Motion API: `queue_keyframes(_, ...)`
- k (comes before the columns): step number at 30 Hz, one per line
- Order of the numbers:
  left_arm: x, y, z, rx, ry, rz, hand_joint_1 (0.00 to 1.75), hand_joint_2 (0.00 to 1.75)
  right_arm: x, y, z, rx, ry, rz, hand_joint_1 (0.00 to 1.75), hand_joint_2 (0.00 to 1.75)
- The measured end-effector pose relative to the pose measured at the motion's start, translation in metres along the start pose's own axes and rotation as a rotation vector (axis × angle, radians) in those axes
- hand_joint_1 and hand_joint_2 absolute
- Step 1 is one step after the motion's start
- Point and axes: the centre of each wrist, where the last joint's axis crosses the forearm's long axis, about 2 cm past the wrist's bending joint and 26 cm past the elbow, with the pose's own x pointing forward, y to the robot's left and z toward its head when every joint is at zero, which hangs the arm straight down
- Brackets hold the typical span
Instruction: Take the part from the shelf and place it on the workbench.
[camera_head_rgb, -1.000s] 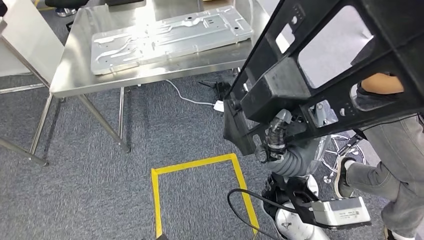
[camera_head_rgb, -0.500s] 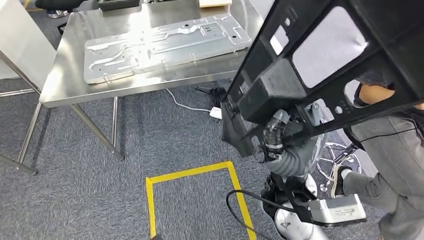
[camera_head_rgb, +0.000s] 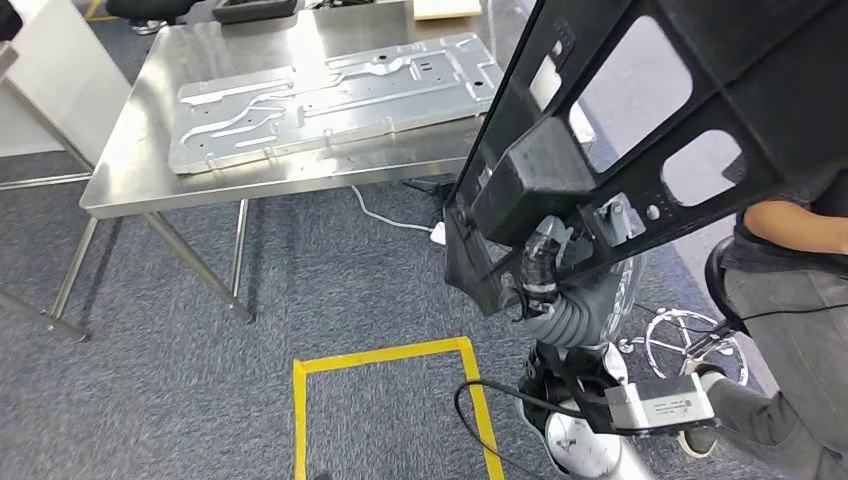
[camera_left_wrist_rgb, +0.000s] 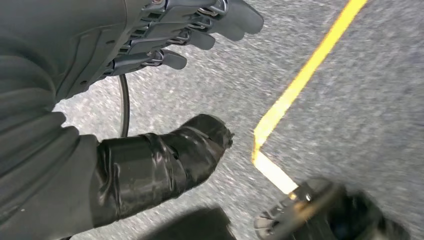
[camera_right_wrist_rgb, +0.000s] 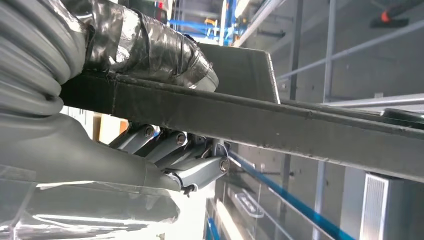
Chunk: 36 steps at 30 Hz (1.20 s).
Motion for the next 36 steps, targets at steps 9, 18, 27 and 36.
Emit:
queue_keyframes(9, -0.004, -0.002, 0.001, 0.000, 0.012, 0.002, 0.00, 1.75, -0.005, 0.001, 0.001, 0.030, 0.025, -0.021, 1.75, 1.75)
queue_keyframes(18, -0.002, -0.004, 0.002, -0.004, 0.012, 0.009, 0.00, 1.75, -0.008, 0.002, 0.001, 0.052, 0.035, -0.030, 1.75, 1.75)
queue_keyframes(27, -0.003, -0.006, 0.003, -0.006, 0.014, 0.012, 0.00, 1.75, -0.012, 0.004, 0.003, 0.080, 0.053, -0.035, 1.75, 1.75)
queue_keyframes(36, -0.002, -0.009, 0.004, -0.012, 0.015, 0.014, 0.00, 1.75, -0.013, 0.009, 0.003, 0.126, 0.059, -0.055, 1.75, 1.75)
